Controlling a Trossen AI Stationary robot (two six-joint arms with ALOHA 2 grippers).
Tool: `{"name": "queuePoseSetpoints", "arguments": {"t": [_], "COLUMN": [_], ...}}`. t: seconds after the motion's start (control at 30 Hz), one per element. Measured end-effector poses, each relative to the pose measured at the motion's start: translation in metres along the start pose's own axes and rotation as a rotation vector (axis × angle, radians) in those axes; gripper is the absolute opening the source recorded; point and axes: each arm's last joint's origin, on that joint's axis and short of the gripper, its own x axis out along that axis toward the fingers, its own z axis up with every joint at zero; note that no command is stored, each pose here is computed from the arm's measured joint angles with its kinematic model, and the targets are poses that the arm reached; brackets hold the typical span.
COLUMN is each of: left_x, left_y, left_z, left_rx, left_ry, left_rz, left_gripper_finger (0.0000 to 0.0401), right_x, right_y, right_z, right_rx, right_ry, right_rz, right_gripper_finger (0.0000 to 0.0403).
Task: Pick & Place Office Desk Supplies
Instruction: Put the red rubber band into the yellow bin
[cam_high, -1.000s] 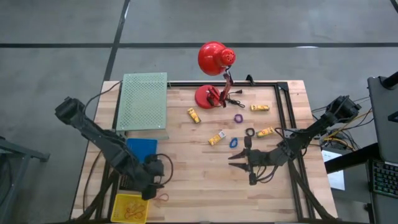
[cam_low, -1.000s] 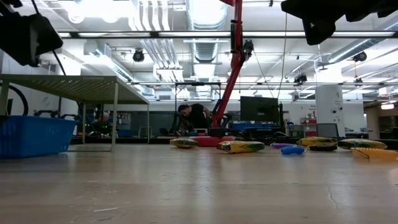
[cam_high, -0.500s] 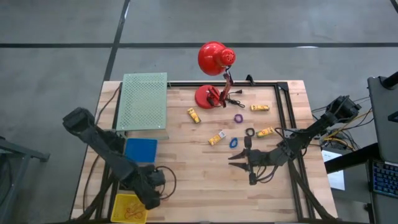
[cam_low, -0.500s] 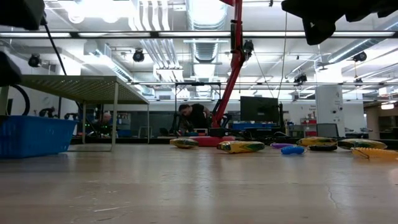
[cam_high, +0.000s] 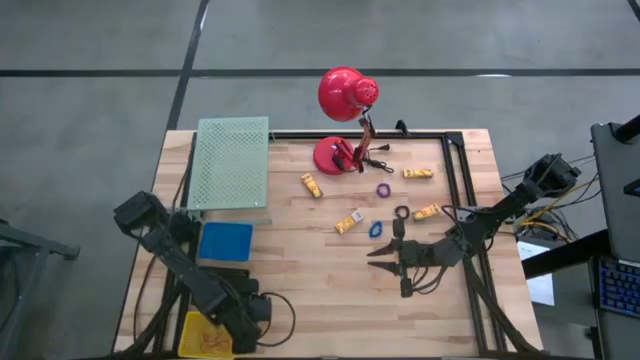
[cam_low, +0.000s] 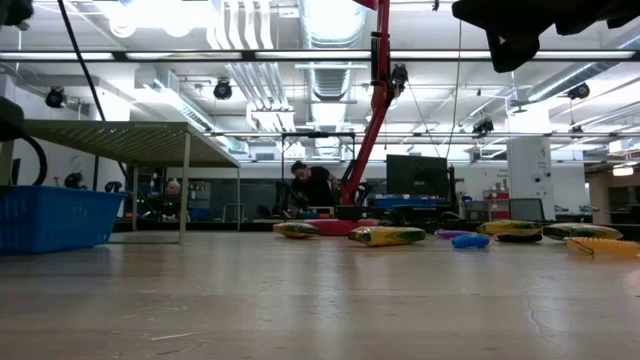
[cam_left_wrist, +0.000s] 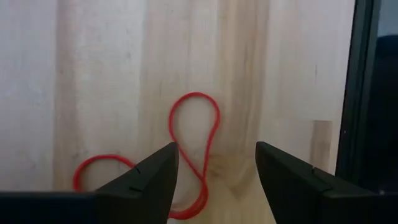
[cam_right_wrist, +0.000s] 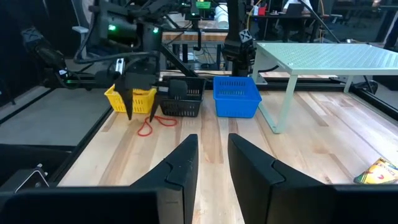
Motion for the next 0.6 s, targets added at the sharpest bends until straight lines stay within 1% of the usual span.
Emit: {"name": "queuePoseSetpoints", "arguments": {"t": [0.3,0.6], "left_x": [0.013,0.018], "left_y": [-0.001,0.001], "left_z": [0.000,-0.002], "left_rx": [0.018,0.021], "left_ry": [0.032,0.041], "left_rz": [0.044,0.076], "left_gripper_finger": [0.0207,0.0200], "right_x": [0.000,0.000], "right_y": [0.000,0.000], "right_z": [0.000,0.000], "right_rx": [0.000,0.000], "right_ry": [0.000,0.001], "right_rz": [0.000,0.002], "right_gripper_finger": [0.0070,0.0080]}}
